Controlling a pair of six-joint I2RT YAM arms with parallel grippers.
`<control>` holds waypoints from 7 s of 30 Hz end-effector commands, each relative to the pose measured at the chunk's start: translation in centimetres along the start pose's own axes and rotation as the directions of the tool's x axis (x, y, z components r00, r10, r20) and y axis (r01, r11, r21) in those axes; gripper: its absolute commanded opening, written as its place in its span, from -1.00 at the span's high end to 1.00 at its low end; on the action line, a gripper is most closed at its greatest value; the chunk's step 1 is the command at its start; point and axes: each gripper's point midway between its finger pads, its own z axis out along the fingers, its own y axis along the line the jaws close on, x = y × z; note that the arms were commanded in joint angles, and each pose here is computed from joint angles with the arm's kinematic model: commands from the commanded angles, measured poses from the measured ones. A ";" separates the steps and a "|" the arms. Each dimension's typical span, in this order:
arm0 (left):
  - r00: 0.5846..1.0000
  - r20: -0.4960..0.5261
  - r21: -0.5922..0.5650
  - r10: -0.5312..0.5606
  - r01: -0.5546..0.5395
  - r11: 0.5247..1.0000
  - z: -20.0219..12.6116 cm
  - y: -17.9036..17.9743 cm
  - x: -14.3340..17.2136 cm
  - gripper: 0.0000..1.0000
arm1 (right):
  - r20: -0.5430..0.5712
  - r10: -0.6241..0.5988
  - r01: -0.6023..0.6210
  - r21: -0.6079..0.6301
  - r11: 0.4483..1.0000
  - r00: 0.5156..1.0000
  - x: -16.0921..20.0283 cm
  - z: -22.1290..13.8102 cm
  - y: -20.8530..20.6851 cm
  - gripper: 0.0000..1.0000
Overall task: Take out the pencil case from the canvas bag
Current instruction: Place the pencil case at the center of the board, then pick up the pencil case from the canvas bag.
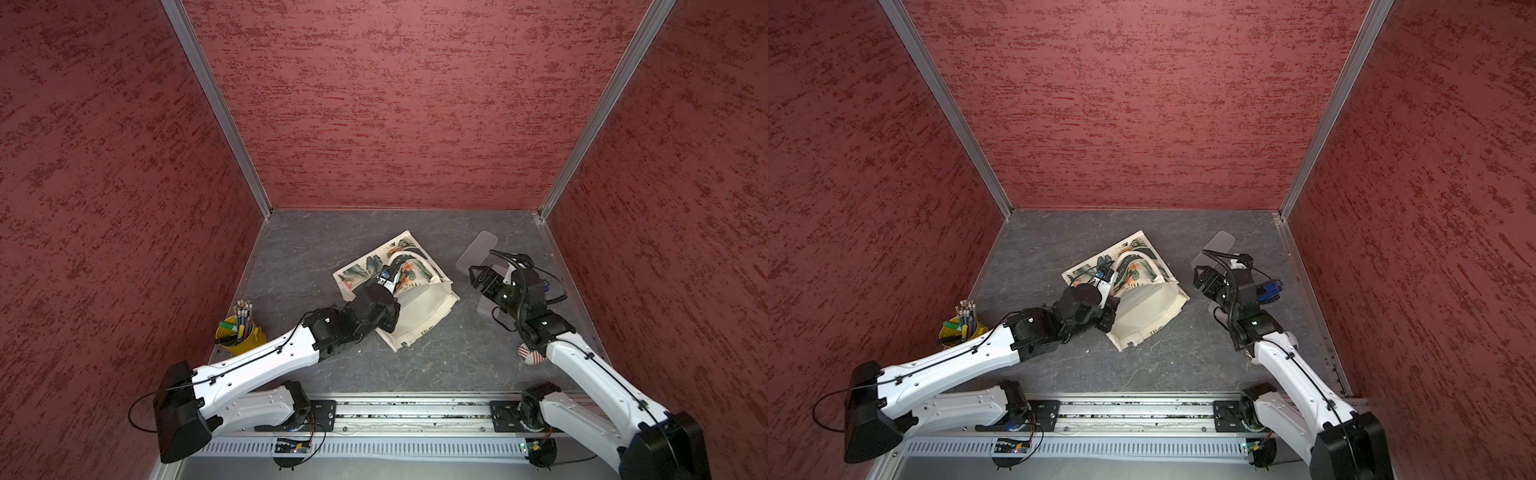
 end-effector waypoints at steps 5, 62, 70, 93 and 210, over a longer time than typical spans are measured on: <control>0.998 0.027 0.057 -0.052 0.051 0.997 -0.6 -1.4 -1.6 1.00 | -0.008 0.004 -0.005 -0.105 0.994 1.000 2.3 -2.4 3.3 -0.98; 0.995 0.017 -0.034 -0.103 0.104 0.994 -0.9 -3.4 -5.2 1.00 | -0.122 -0.053 -0.022 -0.544 0.839 0.991 10.5 -6.3 7.8 -0.98; 0.998 0.028 -0.010 -0.061 0.062 0.998 -1.2 -4.5 -6.0 1.00 | -0.128 -0.051 -0.030 -0.564 0.825 0.991 11.1 -6.5 9.6 -0.98; 0.992 -0.002 0.089 0.129 -0.128 0.988 0.8 -5.1 -4.2 1.00 | -0.250 0.065 -0.161 -0.389 0.907 0.966 17.6 -1.7 7.8 -0.98; 0.980 -0.102 0.097 0.171 -0.161 0.982 2.7 -7.5 0.1 1.00 | -0.343 0.363 -0.461 -0.266 0.847 0.866 15.9 13.7 9.1 0.01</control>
